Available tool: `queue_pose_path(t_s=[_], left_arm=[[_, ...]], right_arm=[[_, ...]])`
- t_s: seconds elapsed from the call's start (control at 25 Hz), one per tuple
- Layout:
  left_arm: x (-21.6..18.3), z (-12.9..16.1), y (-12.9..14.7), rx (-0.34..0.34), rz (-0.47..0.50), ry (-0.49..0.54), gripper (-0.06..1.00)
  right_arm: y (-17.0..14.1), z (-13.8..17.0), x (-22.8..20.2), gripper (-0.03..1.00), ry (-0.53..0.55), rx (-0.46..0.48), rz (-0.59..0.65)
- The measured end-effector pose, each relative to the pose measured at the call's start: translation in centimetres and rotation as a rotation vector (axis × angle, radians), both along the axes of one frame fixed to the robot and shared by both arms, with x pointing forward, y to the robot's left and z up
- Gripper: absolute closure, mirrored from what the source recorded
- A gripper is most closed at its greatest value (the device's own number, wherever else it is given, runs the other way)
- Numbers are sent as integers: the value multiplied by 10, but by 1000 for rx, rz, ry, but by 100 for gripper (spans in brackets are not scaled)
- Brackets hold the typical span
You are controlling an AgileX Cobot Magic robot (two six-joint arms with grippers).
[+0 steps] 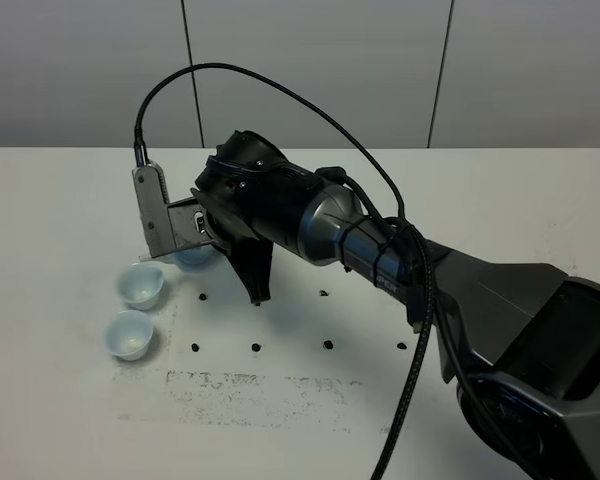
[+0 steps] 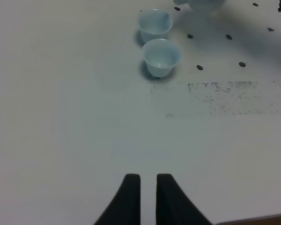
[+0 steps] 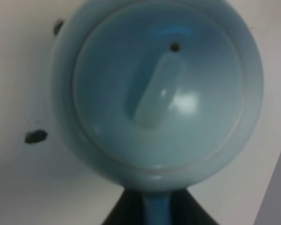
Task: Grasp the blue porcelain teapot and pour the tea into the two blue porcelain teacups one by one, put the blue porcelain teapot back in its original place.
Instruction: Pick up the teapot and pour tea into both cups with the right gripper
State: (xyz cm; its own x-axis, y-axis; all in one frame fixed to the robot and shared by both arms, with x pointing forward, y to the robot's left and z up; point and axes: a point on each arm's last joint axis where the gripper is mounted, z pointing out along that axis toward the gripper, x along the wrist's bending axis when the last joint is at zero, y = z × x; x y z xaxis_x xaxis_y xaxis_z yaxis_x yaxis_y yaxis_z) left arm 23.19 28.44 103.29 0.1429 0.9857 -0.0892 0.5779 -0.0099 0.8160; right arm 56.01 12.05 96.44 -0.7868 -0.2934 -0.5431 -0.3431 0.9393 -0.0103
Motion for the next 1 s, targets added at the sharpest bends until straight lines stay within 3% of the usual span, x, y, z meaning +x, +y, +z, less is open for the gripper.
queue_pose_path(t_s=[0.36, 1.0], left_arm=[[0, 0, 0, 0, 0, 0, 83], [0, 0, 0, 0, 0, 0, 83]], right_arm=[[5, -1, 1, 93, -103, -38, 43], [16, -17, -5, 93, -181, -106, 107]])
